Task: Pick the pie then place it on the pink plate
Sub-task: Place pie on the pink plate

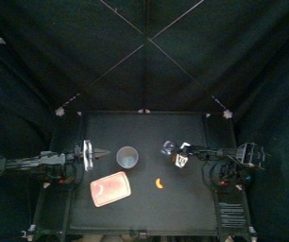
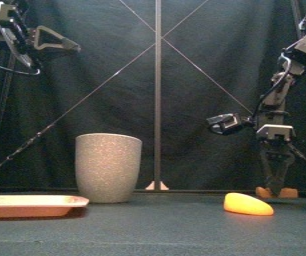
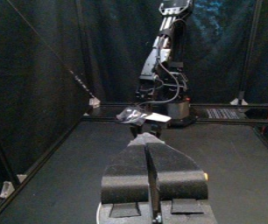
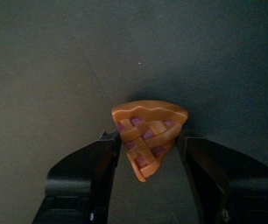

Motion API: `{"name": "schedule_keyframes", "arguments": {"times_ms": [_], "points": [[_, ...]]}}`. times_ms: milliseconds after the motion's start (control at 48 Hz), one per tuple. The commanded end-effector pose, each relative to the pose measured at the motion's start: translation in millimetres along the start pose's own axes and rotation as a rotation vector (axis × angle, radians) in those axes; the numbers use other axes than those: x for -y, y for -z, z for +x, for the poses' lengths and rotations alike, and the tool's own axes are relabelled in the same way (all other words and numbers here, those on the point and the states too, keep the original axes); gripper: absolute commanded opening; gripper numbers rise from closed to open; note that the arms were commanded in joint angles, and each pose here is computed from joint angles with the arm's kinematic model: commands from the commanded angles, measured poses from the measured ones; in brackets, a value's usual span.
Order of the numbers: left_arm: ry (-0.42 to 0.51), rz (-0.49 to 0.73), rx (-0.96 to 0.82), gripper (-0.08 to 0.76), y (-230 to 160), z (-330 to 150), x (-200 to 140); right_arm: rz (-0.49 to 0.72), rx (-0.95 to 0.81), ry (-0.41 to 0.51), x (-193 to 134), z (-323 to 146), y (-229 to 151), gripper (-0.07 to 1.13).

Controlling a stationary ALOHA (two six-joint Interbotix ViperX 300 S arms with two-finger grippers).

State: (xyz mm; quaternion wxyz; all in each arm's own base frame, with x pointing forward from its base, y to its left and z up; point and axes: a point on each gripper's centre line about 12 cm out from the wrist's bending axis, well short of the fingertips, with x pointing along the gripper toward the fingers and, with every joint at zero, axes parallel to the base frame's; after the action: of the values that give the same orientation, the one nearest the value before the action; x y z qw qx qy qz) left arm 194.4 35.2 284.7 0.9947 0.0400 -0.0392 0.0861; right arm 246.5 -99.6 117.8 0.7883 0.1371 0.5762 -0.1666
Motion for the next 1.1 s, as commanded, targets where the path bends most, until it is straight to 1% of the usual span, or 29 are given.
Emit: {"name": "schedule_keyframes", "arguments": {"times_ms": [21, 146, 250, 396, 438, 625, 833, 979, 1104], "points": [[-0.003, 0.002, 0.02, 0.019, -5.8, 2.0, -0.9, 0.001, 0.051, -0.014, -4.3, -13.2, -6.6, 0.69], [-0.004, 0.0, 0.018, 0.019, -5.2, 1.8, -0.9, -0.018, 0.088, -0.035, -14.2, -22.3, -11.7, 0.63], [-0.003, 0.0, 0.015, 0.019, -3.9, 1.5, -0.8, -0.047, 0.138, -0.074, -31.8, -32.3, -19.9, 0.63], [-0.003, 0.0, 0.009, 0.019, -1.5, 0.9, -0.7, -0.082, 0.25, -0.181, -74.6, -51.5, -42.3, 0.63], [-0.003, 0.002, 0.007, 0.019, -0.9, 0.8, -0.6, -0.098, 0.298, -0.221, -91.3, -59.1, -51.9, 0.63], [-0.008, 0.001, 0.009, 0.019, -1.4, 0.9, -1.6, -0.133, 0.448, -0.318, -138.0, -72.0, -84.1, 0.62], [-0.009, -0.001, 0.007, 0.019, -0.8, 0.8, -1.9, -0.153, 0.573, -0.379, -180.6, -66.0, -120.3, 0.63], [-0.012, 0.0, 0.007, 0.019, -0.8, 0.8, -2.2, -0.164, 0.603, -0.394, -206.2, -49.4, -147.9, 0.63], [-0.015, 0.0, 0.007, 0.019, -0.7, 0.7, -2.9, -0.192, 0.61, -0.411, -234.5, -36.5, -173.1, 0.63]]}}
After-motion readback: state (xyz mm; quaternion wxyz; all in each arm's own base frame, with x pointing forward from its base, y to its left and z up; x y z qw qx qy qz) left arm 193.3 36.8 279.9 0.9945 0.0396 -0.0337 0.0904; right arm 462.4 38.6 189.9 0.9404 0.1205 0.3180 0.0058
